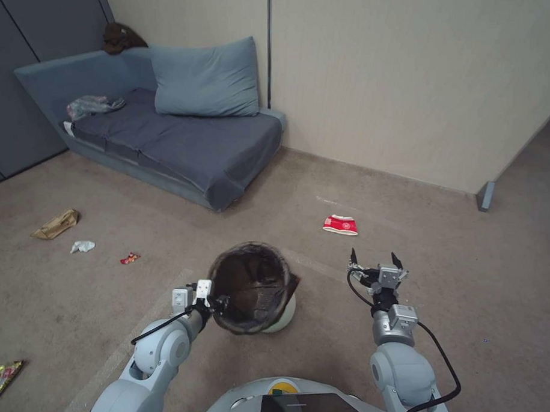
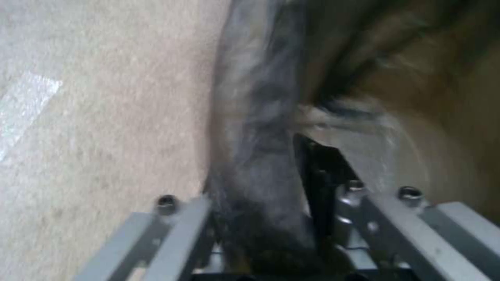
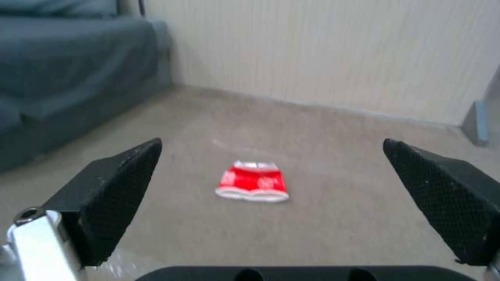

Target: Pick up the trash bin, then pick up the garbage from the floor and place it into the trash bin.

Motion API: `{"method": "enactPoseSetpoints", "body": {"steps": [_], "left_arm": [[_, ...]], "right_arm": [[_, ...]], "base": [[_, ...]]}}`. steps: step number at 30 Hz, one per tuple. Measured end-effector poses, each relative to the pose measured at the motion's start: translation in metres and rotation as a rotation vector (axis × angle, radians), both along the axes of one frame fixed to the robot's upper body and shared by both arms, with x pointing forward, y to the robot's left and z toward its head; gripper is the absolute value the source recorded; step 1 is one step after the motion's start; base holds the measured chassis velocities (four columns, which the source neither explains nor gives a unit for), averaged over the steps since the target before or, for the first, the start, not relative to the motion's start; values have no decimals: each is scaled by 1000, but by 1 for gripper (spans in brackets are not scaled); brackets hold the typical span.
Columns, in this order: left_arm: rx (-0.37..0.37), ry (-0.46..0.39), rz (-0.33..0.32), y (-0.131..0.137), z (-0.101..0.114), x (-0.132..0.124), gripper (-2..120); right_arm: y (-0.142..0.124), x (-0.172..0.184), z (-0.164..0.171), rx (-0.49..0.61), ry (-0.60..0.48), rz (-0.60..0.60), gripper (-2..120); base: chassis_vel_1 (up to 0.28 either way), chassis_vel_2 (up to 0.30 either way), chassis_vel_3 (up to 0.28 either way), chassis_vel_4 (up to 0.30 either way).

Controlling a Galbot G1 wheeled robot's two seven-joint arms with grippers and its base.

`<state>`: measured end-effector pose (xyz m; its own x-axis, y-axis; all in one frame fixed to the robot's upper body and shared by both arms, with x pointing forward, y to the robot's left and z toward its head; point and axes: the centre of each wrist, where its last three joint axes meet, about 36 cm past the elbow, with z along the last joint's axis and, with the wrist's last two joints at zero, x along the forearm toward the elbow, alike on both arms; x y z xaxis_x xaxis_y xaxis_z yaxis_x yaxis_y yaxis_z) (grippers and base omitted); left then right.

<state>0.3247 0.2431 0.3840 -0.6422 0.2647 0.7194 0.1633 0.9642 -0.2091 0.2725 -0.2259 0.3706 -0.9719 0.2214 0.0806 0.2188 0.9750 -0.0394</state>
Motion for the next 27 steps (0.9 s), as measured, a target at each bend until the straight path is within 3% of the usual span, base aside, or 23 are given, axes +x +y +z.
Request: {"method": "enactPoseSetpoints", "body": {"steps": [3, 5, 19, 22, 25, 27], "left_arm": [[-7, -3, -6, -1, 1, 0, 7], [-8, -3, -7, -1, 1, 0, 5], [-17, -47, -13, 0, 16, 0, 0], [-14, -97, -12, 1, 34, -1, 0], [-19, -198, -32, 3, 71, -6, 0], [-22, -235, -42, 4, 84, -9, 0]], "right_arm": [[0, -1, -1, -1, 4, -1, 100], [0, -1, -1, -2, 3, -1, 100], [-2, -1, -2, -5, 4, -6, 100], [-2, -1, -2, -7, 4, -7, 100], [-3, -1, -2, -8, 4, -8, 100], [-3, -1, -2, -8, 4, -8, 100]], "base": [[0, 0, 0, 0], [0, 0, 0, 0], [0, 0, 0, 0], [0, 0, 0, 0], [0, 0, 0, 0], [0, 0, 0, 0]]}}
